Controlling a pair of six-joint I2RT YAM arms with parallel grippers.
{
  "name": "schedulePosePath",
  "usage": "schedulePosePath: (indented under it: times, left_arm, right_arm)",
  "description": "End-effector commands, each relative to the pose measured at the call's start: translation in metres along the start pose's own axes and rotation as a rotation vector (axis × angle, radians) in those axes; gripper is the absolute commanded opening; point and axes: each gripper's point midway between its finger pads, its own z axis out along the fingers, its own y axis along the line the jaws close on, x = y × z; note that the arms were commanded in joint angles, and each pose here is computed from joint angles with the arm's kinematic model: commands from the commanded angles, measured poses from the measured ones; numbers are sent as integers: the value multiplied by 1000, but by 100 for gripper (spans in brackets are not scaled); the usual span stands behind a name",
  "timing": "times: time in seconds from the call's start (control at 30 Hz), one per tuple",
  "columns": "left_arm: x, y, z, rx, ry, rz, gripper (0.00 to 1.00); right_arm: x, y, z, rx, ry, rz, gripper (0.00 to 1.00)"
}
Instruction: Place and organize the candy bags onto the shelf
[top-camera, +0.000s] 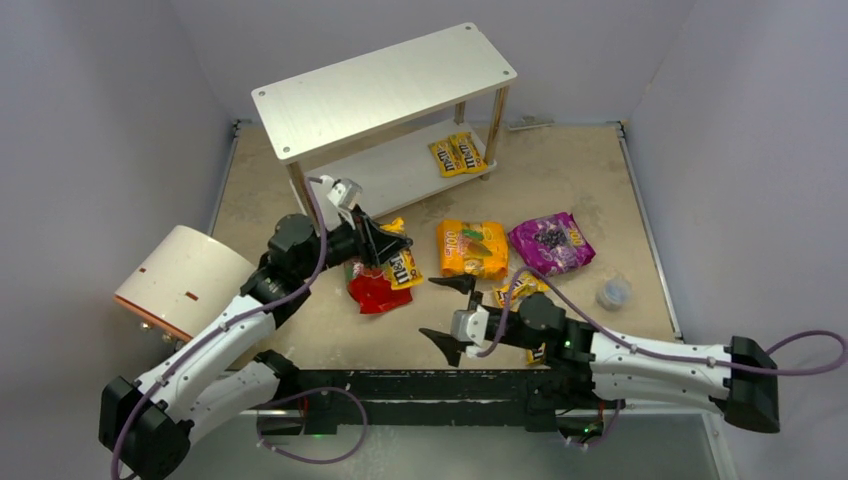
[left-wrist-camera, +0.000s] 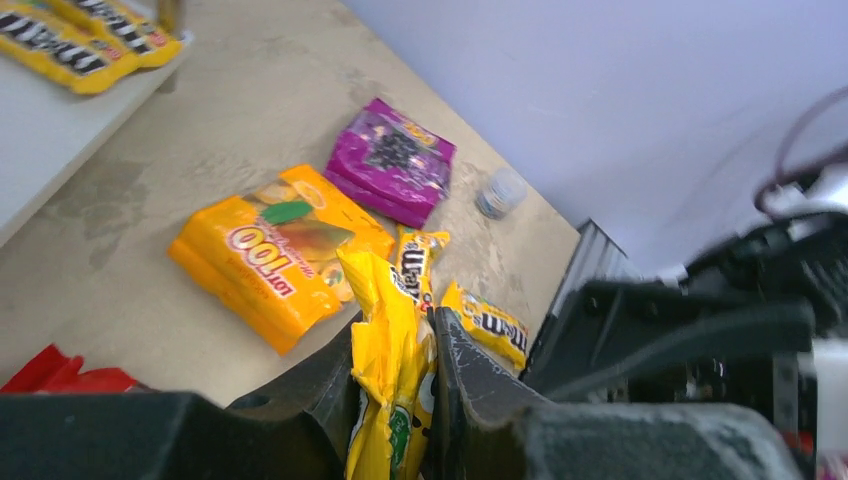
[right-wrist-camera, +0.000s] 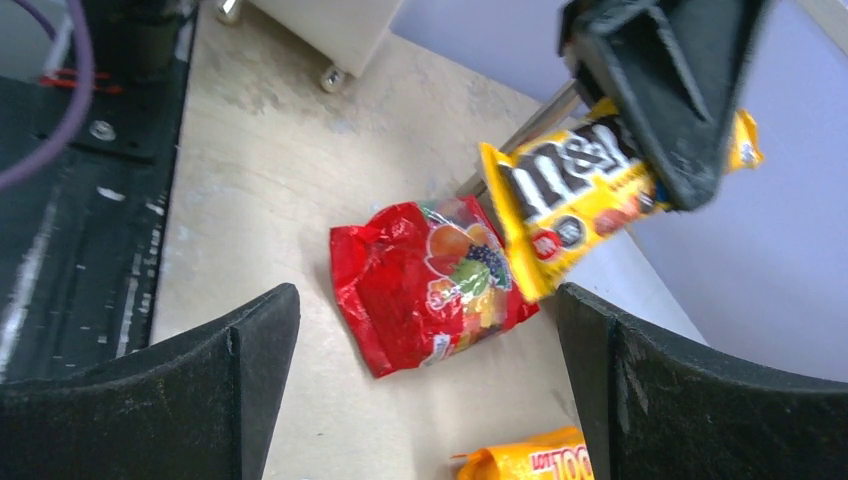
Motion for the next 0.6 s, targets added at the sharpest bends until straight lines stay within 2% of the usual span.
schedulePosePath:
  times: [0.0,0.07,0.17,0.33,0.57]
  left_arm:
    - [-26,30,5,-255,-22,-215,0]
    - [-18,38,4,-338,33,-301,0]
    - [-15,43,0,-407,55,-385,0]
    - [-1,61,-12,-555,58,-496,0]
    - [5,56,-8,-542,75,-580,0]
  right_arm:
    - [-15,-36,28,88,16,-172,99]
    - [-5,-50,39,140,98,-254,98]
    - [2,-72,45,245,174,-381,98]
    - [-1,-79,46,294,153,-438,96]
    - [-9,-82,57,307,108,-476,93]
